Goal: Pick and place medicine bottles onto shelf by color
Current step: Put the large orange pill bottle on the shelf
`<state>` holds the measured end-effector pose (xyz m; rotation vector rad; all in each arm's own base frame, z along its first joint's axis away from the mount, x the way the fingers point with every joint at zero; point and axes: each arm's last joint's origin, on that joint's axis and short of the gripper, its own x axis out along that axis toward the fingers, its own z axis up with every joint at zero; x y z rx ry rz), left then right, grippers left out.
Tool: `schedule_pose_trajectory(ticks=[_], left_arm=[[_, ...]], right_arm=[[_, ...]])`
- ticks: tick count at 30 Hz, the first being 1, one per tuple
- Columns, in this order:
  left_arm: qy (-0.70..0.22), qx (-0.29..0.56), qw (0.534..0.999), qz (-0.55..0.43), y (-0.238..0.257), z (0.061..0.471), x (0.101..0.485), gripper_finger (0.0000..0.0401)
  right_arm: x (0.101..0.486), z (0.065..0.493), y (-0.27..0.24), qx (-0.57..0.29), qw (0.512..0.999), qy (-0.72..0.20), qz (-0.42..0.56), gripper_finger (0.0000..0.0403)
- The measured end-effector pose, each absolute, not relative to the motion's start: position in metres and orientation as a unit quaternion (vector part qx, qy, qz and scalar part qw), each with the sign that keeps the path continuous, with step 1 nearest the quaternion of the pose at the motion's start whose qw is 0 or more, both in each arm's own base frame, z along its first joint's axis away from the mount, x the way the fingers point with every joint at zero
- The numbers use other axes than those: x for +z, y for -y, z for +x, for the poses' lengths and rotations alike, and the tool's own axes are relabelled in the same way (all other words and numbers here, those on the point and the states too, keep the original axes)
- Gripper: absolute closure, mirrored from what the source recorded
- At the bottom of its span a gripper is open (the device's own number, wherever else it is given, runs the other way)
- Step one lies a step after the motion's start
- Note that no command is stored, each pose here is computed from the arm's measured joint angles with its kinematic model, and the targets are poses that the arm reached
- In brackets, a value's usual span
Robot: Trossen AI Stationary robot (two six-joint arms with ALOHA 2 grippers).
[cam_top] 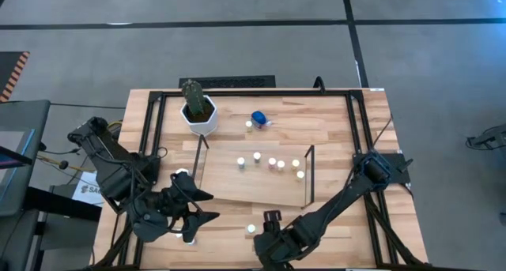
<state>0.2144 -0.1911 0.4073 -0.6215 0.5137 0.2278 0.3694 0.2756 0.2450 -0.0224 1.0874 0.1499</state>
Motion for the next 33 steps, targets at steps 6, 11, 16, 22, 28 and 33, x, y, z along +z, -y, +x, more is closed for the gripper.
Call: schedule_pose_trajectory(ticks=[6,11,16,22,28,33], left_arm=[[-0.249,0.109,0.912,-0.306,0.193,0.213,0.407,0.012],[-0.248,0.11,0.912,-0.309,0.193,0.213,0.408,0.012],[-0.248,0.112,0.909,-0.315,0.193,0.213,0.407,0.012],[-0.249,0.11,0.909,-0.316,0.193,0.213,0.407,0.012],[-0.25,0.111,0.909,-0.314,0.193,0.213,0.407,0.012],[-0.252,0.112,0.909,-0.312,0.192,0.212,0.407,0.012]], right_arm=[[0.246,0.372,-0.278,0.091,0.86,-0.501,-0.024,0.0127],[0.245,0.369,-0.276,0.076,0.857,-0.506,-0.055,0.0127],[0.235,0.371,-0.278,0.058,0.852,-0.52,-0.034,0.0127],[0.223,0.372,-0.28,0.064,0.843,-0.531,-0.051,0.0127],[0.221,0.373,-0.282,0.062,0.844,-0.531,-0.037,0.0127],[0.221,0.373,-0.281,0.057,0.841,-0.536,-0.033,0.0127]])
